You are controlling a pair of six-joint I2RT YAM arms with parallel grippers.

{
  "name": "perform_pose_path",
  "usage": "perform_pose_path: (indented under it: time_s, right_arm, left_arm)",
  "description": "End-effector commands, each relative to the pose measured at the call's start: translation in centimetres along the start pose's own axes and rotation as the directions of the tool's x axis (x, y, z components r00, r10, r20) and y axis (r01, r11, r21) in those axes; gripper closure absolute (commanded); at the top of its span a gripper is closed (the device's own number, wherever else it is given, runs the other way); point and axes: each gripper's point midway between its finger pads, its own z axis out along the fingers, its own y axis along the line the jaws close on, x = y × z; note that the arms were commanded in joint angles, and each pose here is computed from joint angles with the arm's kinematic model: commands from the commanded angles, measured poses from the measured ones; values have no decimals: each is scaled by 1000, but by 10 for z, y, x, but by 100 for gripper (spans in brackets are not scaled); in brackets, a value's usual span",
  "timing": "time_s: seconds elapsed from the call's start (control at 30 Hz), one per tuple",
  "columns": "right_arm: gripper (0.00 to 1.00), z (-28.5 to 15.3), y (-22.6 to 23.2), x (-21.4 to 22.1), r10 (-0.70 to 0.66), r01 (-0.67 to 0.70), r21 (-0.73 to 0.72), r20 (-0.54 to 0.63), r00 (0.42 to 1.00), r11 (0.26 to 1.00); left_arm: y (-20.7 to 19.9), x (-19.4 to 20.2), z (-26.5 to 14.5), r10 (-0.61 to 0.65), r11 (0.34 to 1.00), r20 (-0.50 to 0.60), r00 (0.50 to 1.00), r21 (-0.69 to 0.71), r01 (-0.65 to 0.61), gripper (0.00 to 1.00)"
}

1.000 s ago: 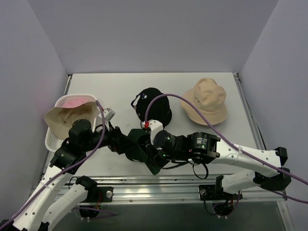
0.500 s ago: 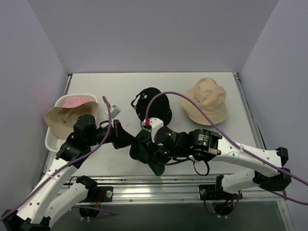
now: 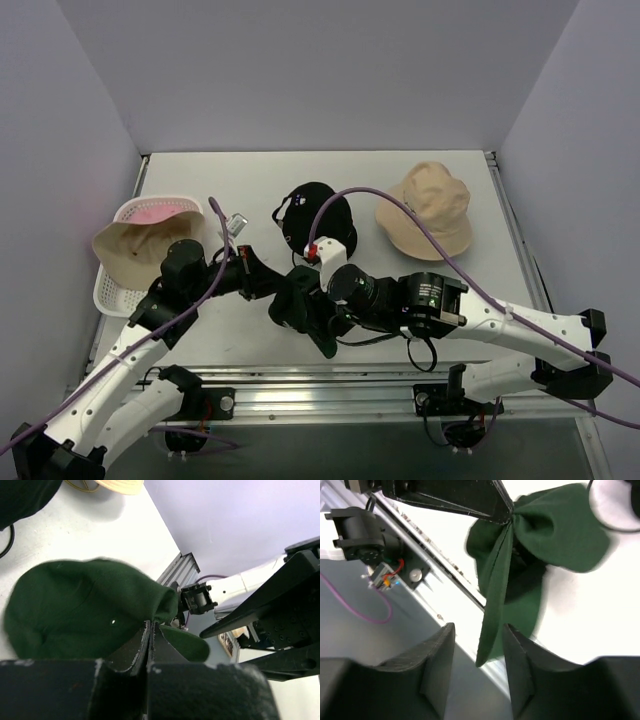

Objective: Stack the hats

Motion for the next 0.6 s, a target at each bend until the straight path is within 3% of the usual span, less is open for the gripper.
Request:
perform_pose_path:
  time_s: [0.0, 0.13, 0.33, 0.57]
  right_arm:
    - [58, 3, -13, -7, -56, 53, 29, 102, 993, 998]
    - [49, 12, -21, 2, -123, 119, 41, 148, 981, 992]
    - [48, 29, -29, 18, -128, 124, 34, 226, 966, 992]
    - [46, 39, -47, 45, 40, -62, 86, 237, 971, 994]
  left_arm:
    - [-25, -28, 0, -7, 998, 118, 993, 70, -1, 98]
    - [-27, -35, -3, -27, 998, 147, 989, 55, 19, 98]
    - [-23, -34, -7, -61, 998, 165, 984, 24, 58, 98]
    - [19, -24, -27, 96, 958, 78, 992, -278, -71, 97]
